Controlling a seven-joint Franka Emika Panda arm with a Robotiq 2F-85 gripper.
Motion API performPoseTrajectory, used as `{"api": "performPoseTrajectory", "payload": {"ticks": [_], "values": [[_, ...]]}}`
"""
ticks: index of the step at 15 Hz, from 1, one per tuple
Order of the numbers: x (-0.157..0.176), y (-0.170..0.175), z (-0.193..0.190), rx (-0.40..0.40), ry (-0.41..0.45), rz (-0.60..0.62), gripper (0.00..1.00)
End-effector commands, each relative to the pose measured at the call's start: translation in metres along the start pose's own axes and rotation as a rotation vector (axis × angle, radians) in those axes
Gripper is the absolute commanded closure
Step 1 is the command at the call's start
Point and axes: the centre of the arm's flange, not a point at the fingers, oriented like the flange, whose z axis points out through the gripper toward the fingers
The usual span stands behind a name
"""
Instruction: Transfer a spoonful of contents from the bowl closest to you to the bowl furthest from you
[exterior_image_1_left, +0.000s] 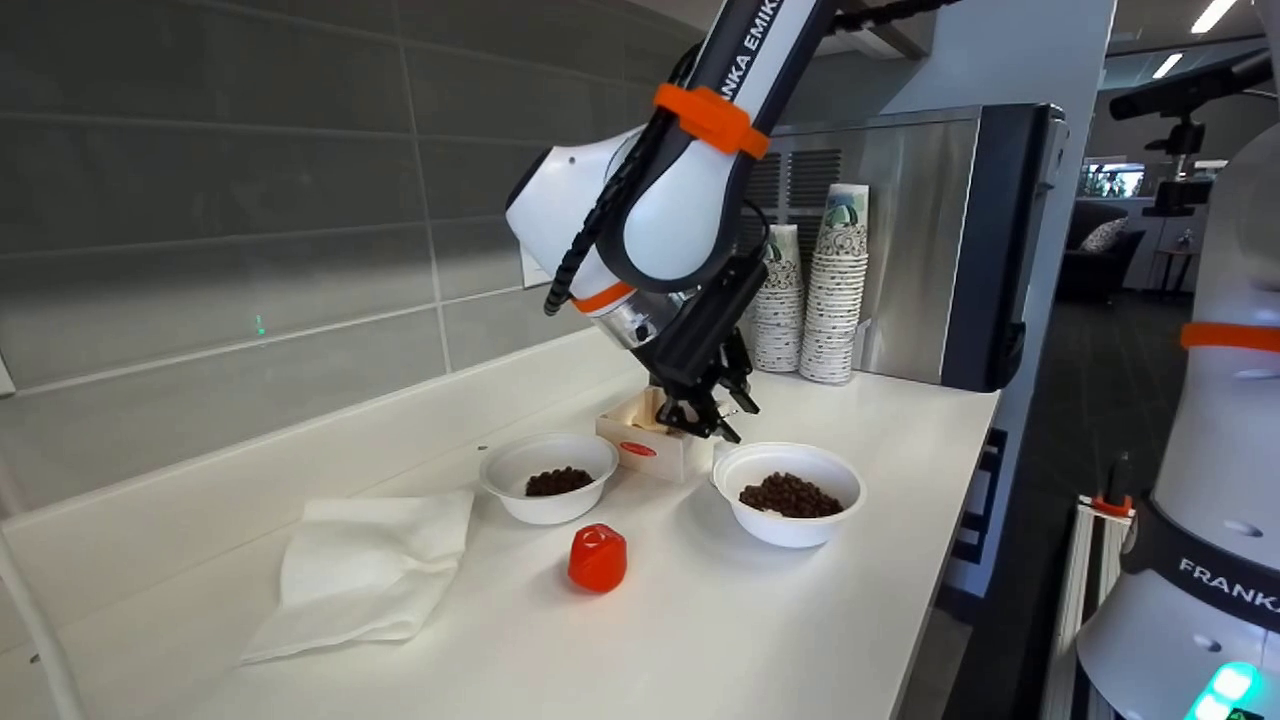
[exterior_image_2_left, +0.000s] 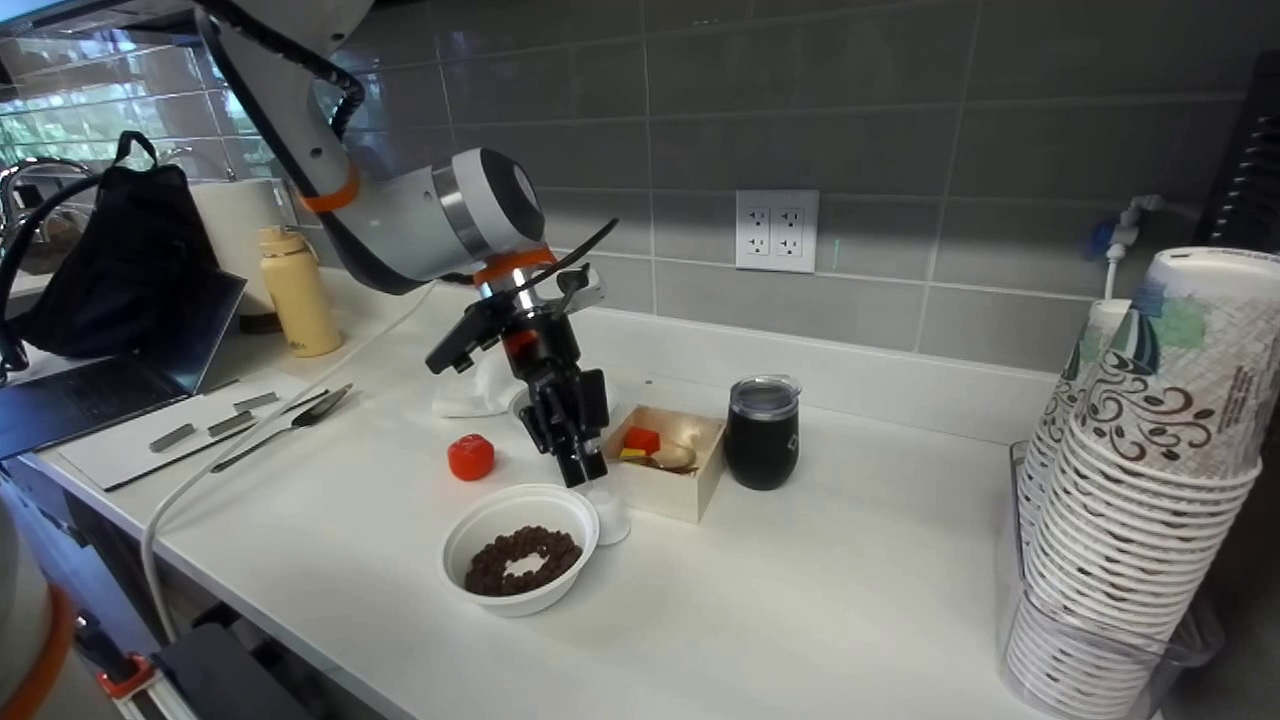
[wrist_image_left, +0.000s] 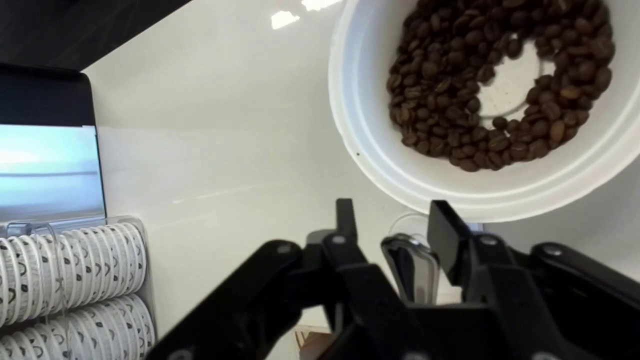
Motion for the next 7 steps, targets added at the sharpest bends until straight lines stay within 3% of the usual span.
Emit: {"api": "performPoseTrajectory", "payload": {"ticks": [1, 4, 7], "values": [[0.005, 0.003, 0.001, 0.025, -0.013, 0.006, 0.25], [0.002, 0.006, -0.005, 0.041, -0.007, 0.015, 0.02], [-0.004, 0.01, -0.01, 0.045, -0.012, 0.035, 0.0]]}}
